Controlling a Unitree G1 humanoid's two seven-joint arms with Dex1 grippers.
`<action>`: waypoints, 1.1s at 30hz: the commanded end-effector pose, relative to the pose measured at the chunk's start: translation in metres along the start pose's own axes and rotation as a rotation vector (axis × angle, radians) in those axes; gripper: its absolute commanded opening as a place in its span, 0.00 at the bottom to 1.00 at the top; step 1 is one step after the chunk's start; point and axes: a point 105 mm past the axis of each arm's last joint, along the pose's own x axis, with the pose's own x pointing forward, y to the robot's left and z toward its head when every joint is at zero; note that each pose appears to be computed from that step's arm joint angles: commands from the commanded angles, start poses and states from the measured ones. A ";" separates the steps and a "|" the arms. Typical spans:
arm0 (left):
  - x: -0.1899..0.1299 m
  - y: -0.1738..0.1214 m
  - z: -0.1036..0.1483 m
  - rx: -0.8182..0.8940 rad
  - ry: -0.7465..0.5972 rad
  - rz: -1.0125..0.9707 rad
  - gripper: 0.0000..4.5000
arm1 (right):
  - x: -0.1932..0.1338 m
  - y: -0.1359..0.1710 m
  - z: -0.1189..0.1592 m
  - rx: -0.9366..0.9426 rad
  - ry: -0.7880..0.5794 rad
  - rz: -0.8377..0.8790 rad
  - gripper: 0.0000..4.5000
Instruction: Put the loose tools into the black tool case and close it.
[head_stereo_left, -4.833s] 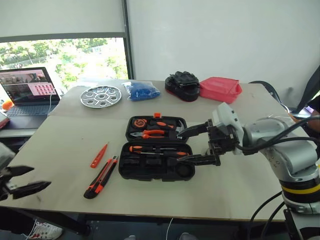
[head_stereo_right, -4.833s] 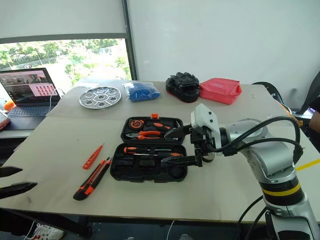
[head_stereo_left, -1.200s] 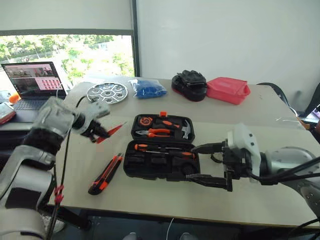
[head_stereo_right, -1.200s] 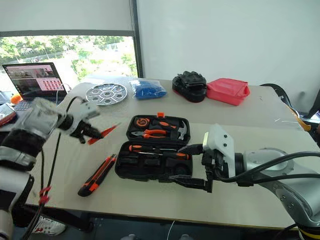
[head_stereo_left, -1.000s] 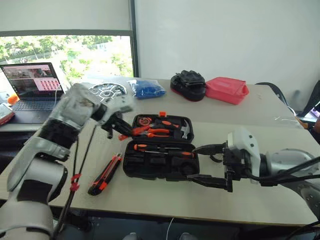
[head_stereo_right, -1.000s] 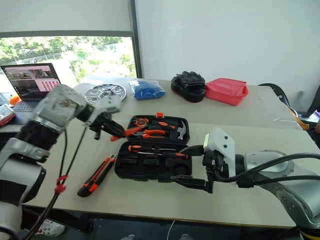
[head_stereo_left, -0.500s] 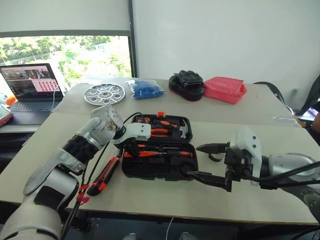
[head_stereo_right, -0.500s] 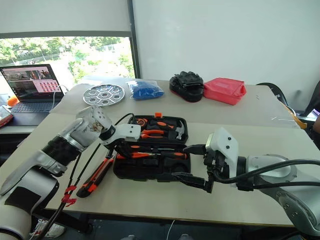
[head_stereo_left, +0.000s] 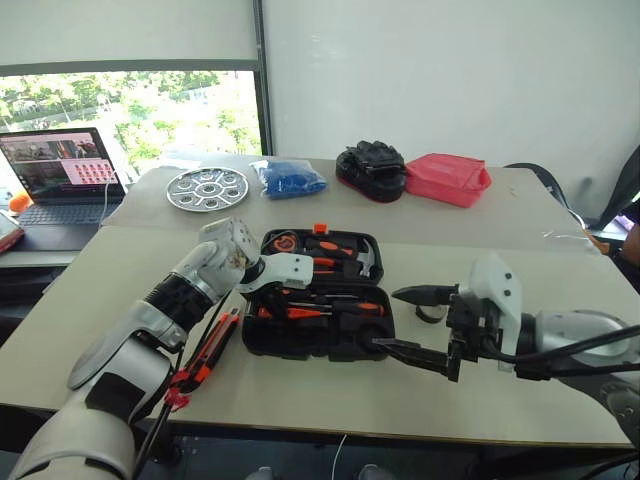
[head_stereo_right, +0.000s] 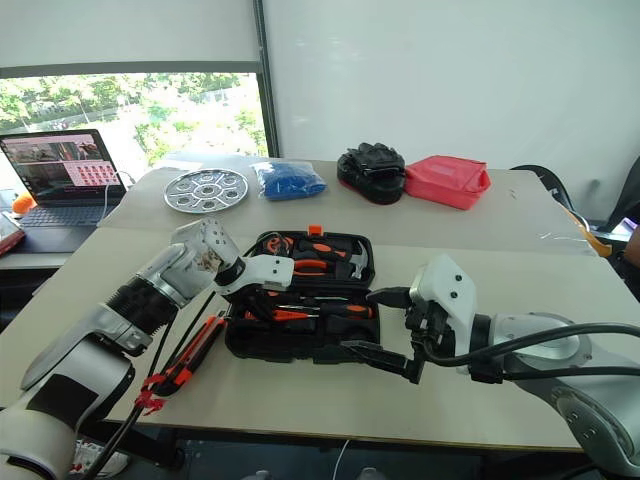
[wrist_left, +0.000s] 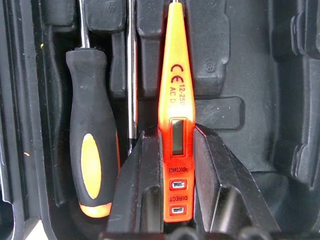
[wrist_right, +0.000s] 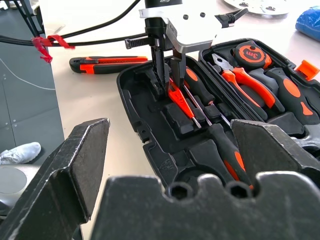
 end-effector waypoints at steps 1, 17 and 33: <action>-0.003 -0.004 -0.004 0.000 0.012 -0.021 0.09 | -0.001 0.003 0.008 -0.035 -0.032 -0.008 1.00; -0.009 -0.002 -0.011 -0.046 0.007 -0.005 0.35 | 0.004 0.002 0.007 -0.042 -0.033 0.004 1.00; -0.070 0.004 0.004 -0.047 -0.186 0.082 0.73 | 0.005 0.003 0.004 -0.028 -0.033 0.015 1.00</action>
